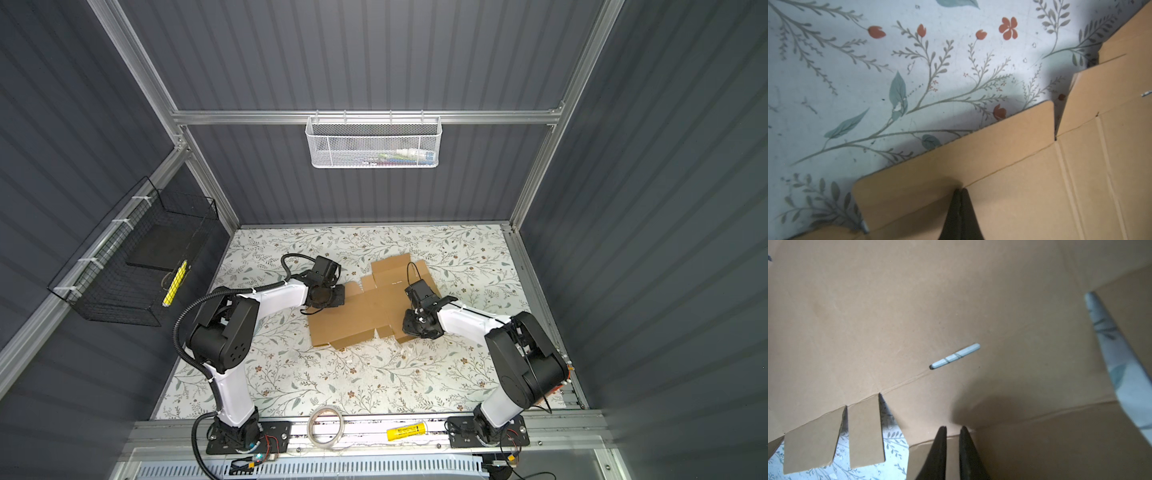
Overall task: Assemble paper box
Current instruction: Rotate the paper box at the center of the table.
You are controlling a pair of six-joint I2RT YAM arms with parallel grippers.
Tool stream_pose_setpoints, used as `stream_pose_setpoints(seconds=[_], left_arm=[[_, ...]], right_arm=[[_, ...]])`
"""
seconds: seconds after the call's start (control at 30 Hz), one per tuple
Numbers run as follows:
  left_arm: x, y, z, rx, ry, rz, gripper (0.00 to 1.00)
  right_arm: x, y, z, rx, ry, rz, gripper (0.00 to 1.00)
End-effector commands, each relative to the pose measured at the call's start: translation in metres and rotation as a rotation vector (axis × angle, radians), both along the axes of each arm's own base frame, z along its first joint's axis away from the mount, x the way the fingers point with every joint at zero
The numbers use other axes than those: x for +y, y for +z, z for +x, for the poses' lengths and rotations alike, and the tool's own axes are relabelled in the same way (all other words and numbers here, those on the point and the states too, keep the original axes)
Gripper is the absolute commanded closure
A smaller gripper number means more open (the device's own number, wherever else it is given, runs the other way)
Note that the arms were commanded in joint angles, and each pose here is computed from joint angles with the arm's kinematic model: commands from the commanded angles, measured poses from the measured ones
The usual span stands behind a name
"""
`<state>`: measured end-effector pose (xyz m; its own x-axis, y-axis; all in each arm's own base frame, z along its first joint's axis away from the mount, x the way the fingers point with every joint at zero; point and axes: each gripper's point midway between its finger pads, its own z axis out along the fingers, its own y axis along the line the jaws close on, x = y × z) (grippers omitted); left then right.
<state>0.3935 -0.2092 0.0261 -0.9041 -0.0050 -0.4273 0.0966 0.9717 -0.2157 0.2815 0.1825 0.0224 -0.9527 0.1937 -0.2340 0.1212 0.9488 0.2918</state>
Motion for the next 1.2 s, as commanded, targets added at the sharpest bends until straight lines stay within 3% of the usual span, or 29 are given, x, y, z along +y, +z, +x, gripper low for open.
stream_pose_setpoints(seconds=[0.0,0.5,1.17], left_arm=[[0.012,-0.016,-0.017,0.059,0.024,0.018,1.0],[0.02,-0.022,-0.058,0.111,0.09,-0.075,1.0],[-0.03,-0.011,-0.107,0.146,0.086,-0.255,1.0]], right_arm=[[-0.003,-0.005,0.003,0.004,-0.008,-0.019,0.87],[-0.029,-0.023,0.048,0.026,-0.033,-0.046,0.92],[-0.012,-0.012,0.129,-0.04,0.045,-0.017,0.86]])
